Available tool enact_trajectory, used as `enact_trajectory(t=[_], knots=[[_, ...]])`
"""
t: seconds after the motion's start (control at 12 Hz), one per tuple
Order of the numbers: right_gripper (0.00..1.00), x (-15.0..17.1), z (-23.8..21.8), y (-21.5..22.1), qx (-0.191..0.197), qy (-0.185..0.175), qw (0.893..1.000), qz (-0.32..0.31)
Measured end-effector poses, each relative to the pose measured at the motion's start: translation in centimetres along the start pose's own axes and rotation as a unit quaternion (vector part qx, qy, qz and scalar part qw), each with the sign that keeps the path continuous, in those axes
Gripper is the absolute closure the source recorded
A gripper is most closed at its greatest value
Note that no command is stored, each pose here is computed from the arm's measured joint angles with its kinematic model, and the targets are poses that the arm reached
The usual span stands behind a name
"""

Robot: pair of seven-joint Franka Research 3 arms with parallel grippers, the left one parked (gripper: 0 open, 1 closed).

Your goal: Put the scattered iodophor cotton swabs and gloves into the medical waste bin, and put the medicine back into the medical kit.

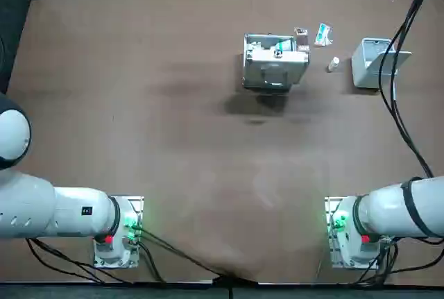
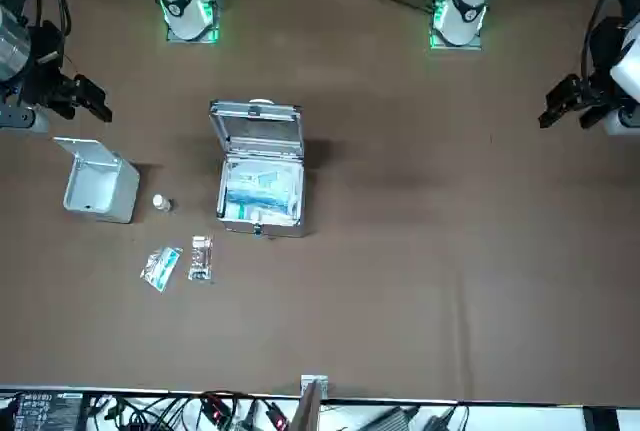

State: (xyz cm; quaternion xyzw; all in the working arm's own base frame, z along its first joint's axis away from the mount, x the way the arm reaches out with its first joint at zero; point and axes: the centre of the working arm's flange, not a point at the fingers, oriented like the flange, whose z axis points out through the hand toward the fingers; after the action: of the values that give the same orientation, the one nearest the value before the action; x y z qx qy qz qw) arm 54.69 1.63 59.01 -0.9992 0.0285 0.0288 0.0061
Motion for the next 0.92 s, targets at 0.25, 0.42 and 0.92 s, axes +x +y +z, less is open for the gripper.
enact_trajectory(t=[0.25, 0.42, 0.92], knots=[[0.0, 0.0, 0.0, 0.2, 0.0, -0.001, 1.0, -0.003], [0.0, 0.1, 0.1, 0.1, 0.0, -0.001, 1.0, -0.006], [0.0, 4.7, 4.6, -2.3, -0.003, -0.017, 1.0, -0.025]])
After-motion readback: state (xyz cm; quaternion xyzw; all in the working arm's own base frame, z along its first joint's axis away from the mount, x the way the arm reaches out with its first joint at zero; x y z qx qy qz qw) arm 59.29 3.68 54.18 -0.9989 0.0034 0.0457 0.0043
